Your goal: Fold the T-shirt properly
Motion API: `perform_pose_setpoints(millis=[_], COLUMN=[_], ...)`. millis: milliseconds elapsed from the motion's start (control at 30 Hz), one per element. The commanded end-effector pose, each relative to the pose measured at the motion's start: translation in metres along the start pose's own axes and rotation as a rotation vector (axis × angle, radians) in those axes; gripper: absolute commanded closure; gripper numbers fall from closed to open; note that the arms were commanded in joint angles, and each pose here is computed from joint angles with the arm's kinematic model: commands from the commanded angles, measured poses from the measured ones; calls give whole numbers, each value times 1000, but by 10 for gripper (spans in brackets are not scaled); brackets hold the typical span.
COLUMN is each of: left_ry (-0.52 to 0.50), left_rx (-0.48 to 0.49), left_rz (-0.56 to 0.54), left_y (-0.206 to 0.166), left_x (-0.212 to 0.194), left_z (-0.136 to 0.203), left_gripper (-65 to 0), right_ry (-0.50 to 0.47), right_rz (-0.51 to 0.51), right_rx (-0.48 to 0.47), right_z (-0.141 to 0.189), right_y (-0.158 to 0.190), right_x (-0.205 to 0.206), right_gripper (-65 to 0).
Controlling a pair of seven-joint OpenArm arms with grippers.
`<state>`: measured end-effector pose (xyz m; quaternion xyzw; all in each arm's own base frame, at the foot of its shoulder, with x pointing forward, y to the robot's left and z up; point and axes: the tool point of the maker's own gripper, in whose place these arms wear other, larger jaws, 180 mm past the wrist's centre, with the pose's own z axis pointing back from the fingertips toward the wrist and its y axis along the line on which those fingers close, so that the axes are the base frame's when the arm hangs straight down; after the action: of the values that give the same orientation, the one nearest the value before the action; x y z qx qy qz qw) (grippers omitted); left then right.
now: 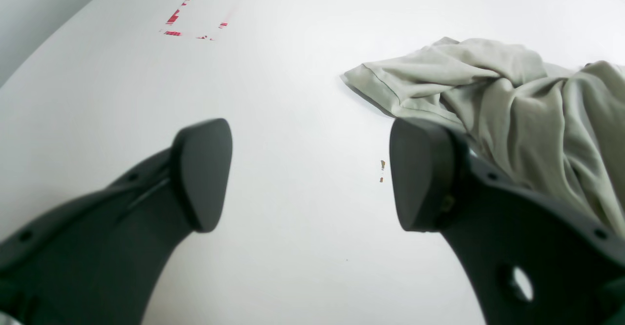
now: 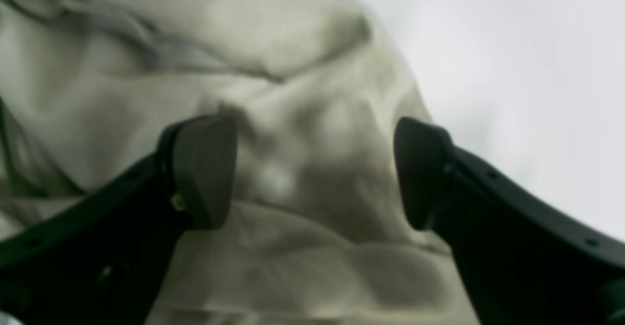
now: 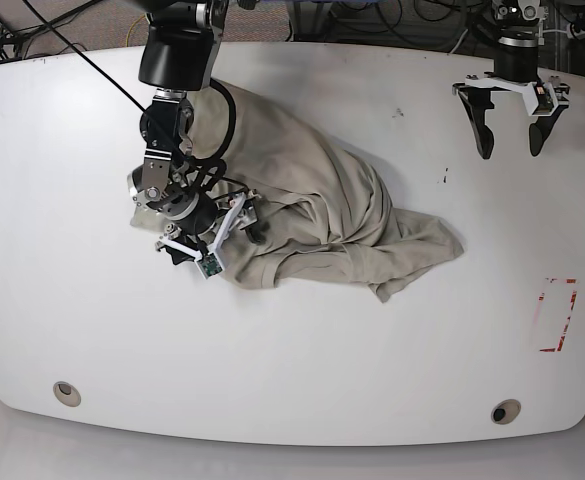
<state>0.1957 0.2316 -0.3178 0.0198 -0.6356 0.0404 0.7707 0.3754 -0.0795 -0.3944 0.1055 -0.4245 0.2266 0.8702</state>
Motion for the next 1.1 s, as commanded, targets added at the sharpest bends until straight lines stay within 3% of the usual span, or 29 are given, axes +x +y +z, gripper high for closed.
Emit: perform_pose_setpoints(millis=[0, 200, 400, 467, 800, 1067], left_ry=[-39, -51, -57, -58, -69, -72], left_rx=[-1, -7, -7, -7, -2, -9], left_rz=[-5, -1, -2, -7, -4, -1], left_y=[1, 0, -1, 0, 0, -3], left_x=[11, 14, 15, 15, 17, 18], left_z=[1, -2, -4, -4, -6, -8], left_gripper=[-475, -476, -475, -477, -475, -477], right_ry=[-70, -66, -69, -71, -50, -68], right_rz=[12, 11, 12, 23, 16, 34], right_rx=[-8, -11, -9, -17, -16, -43], right_z=[2, 4, 5, 7, 6, 15], right_y=[-5, -4, -3, -4, -3, -8], right_x=[23, 20, 21, 24, 18, 25], right_gripper=[-478, -457, -384, -296, 0, 0])
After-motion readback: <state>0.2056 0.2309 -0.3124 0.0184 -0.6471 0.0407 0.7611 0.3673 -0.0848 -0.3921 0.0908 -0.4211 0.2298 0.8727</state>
